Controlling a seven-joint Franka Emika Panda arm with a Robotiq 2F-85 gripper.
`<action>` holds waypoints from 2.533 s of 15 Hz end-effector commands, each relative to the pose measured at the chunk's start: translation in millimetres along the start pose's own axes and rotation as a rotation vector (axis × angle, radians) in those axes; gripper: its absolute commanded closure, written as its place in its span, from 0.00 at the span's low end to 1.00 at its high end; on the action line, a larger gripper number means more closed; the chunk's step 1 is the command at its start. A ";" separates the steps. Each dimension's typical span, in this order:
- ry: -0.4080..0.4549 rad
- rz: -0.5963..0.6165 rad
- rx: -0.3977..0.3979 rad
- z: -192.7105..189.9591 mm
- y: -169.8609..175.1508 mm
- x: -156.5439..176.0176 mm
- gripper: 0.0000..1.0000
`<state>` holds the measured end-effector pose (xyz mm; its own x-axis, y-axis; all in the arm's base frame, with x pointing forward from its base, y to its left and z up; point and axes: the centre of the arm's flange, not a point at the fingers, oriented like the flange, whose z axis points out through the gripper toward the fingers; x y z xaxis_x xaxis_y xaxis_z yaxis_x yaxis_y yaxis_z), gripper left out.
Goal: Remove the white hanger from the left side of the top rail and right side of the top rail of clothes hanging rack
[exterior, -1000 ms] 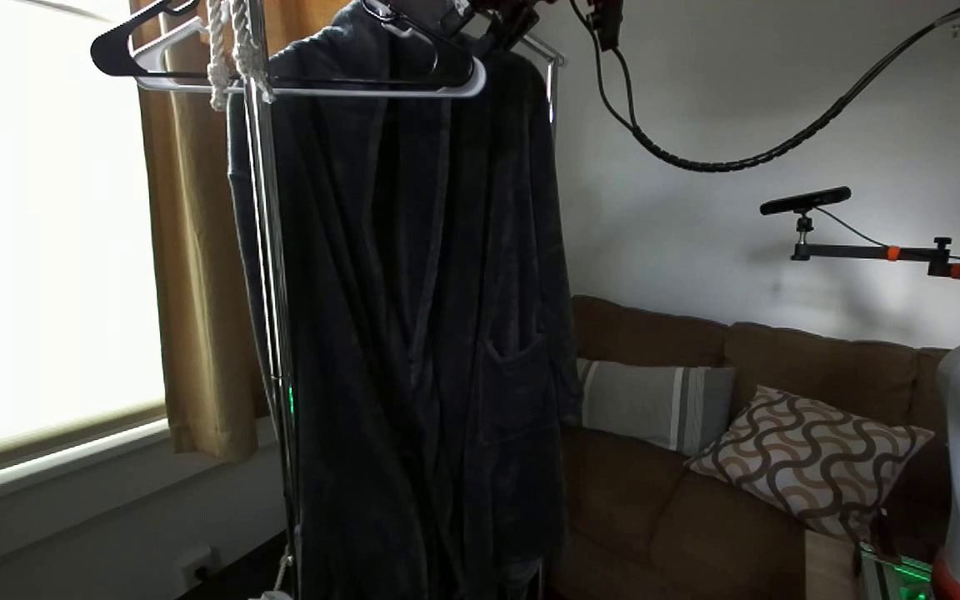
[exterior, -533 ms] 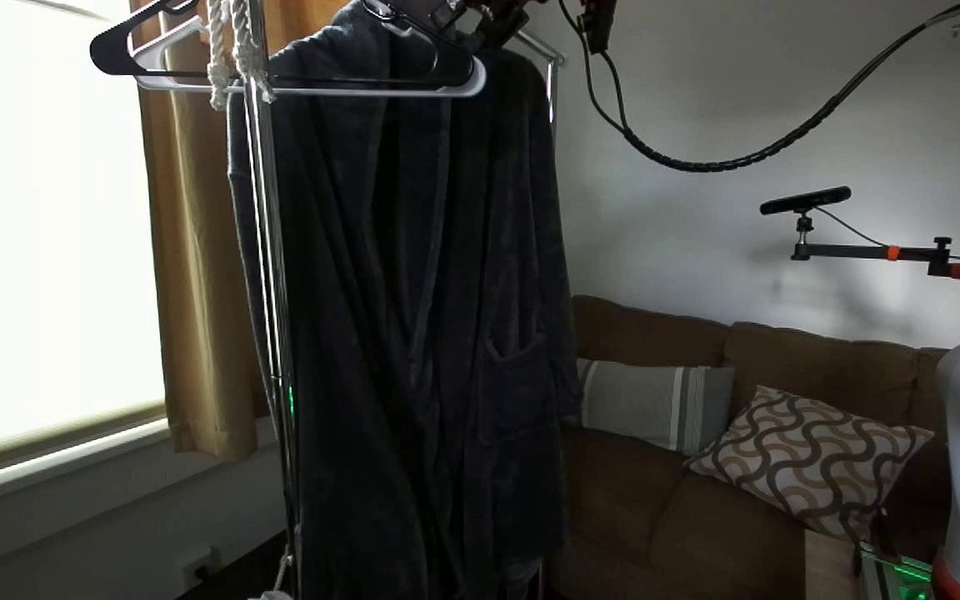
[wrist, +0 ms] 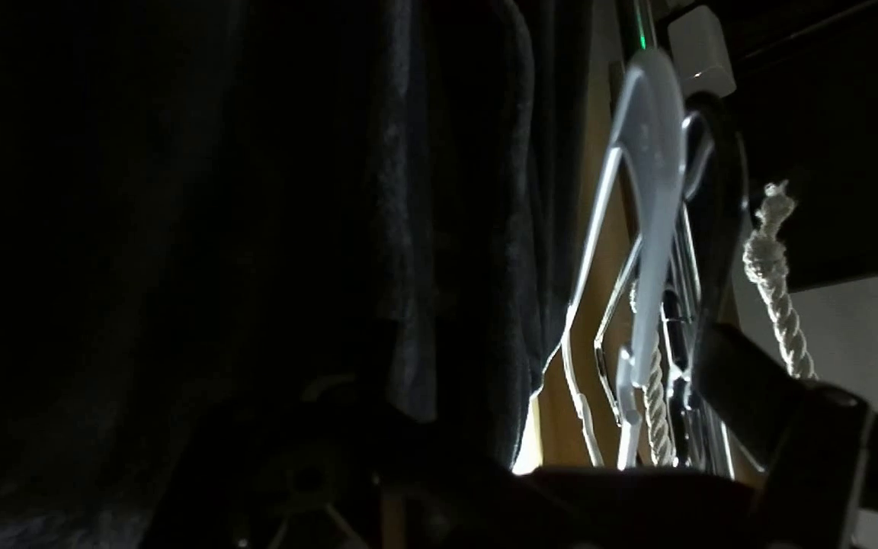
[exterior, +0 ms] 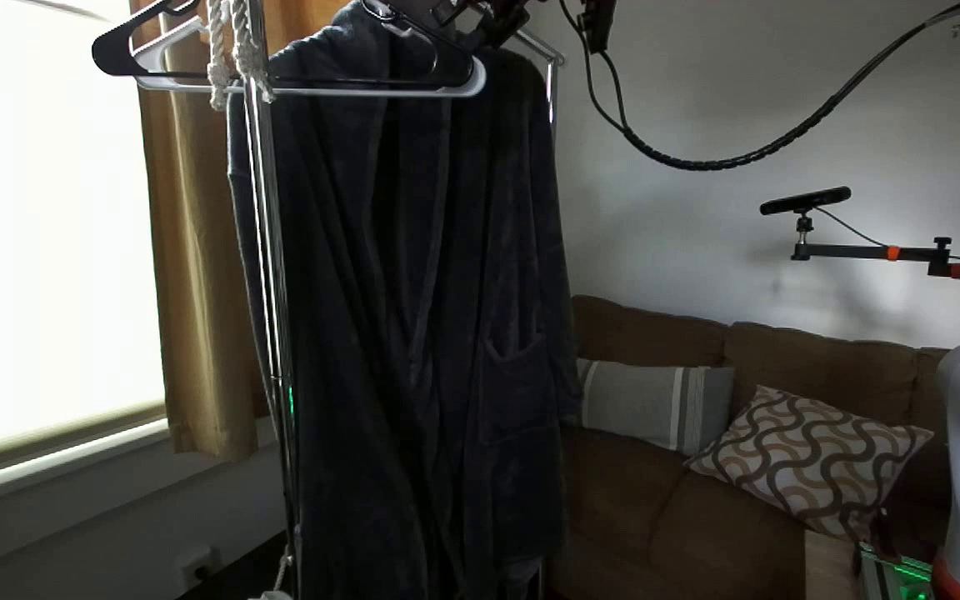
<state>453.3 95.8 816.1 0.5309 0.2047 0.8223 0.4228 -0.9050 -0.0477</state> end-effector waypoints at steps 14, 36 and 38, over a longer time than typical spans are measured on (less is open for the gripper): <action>-0.104 -0.002 0.004 17.9 -9.4 -2.7 0.03; -0.110 -0.061 -0.033 38.1 -30.2 9.5 0.96; -0.082 -0.084 -0.037 23.8 -36.5 13.0 1.00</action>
<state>477.4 138.5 800.5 0.5942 0.2903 0.7501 0.4319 -0.9019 0.0069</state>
